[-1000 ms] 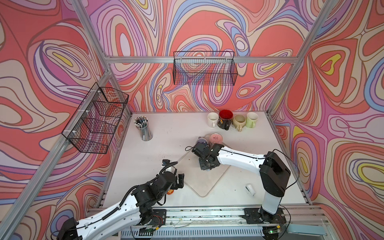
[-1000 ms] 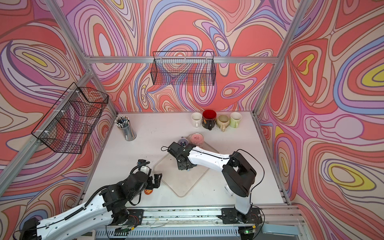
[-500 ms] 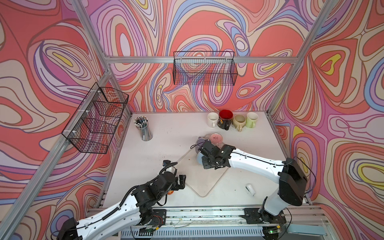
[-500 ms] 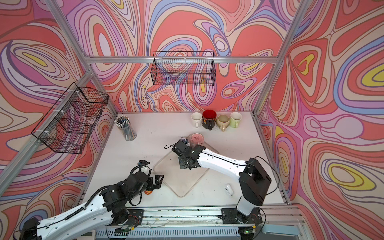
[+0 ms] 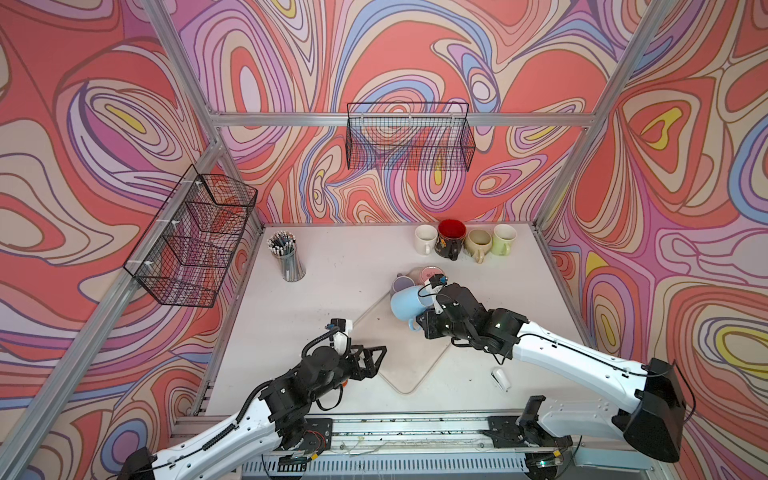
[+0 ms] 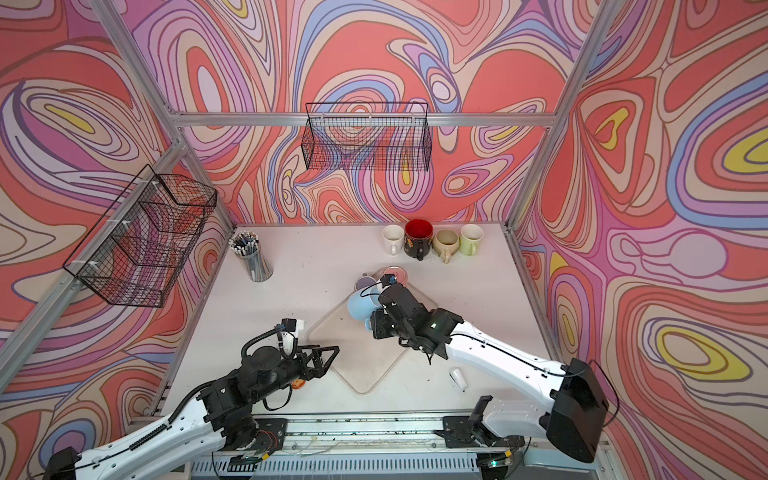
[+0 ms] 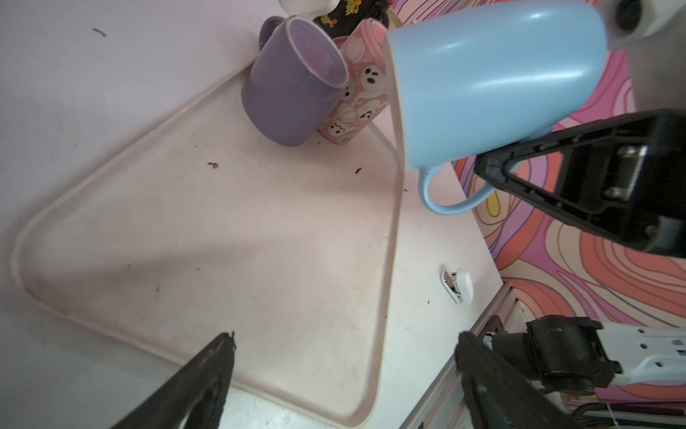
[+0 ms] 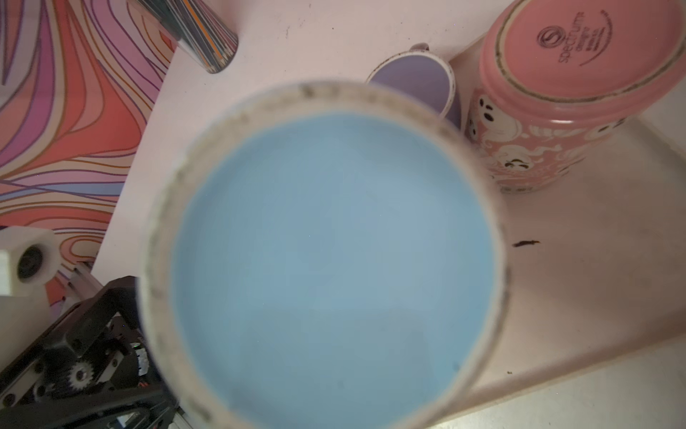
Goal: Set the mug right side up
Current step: 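Lift the light-blue mug with the right gripper toward the raised left gripper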
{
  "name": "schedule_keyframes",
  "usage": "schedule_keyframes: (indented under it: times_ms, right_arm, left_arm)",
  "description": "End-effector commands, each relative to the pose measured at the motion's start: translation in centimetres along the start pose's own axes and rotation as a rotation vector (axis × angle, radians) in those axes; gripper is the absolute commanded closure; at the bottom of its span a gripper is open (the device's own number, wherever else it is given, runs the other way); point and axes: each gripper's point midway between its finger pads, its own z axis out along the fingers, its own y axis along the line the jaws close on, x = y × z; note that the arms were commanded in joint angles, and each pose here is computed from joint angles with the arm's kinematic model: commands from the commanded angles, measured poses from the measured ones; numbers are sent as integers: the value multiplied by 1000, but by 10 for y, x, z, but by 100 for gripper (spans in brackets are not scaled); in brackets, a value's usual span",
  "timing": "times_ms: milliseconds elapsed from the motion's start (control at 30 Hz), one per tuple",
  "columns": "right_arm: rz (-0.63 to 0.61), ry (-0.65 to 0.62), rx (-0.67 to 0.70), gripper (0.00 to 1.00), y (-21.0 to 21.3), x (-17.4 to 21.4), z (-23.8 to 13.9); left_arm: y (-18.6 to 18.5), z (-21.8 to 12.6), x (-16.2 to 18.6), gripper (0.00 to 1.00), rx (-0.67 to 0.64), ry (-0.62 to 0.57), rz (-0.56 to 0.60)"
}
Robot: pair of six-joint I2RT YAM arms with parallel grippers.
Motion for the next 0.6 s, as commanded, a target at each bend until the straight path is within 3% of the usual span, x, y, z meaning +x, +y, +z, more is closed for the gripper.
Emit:
schedule_keyframes:
  times_ms: [0,233,433,567]
  right_arm:
    - [24,-116,-232,100,35,-36,-19]
    - [1,-141,-348,100,45,-50,-30]
    - [48,-172,-471,100,46,-67,-36]
    - [53,-185,-539,100,50,-78,-41]
  left_arm:
    - [-37,-3,-14,5,198,-42,-15]
    - [-68,-5,-26,7,347,-62,6]
    - [-81,0,-44,27,397,-75,12]
    - [-91,0,-64,29,470,-106,-16]
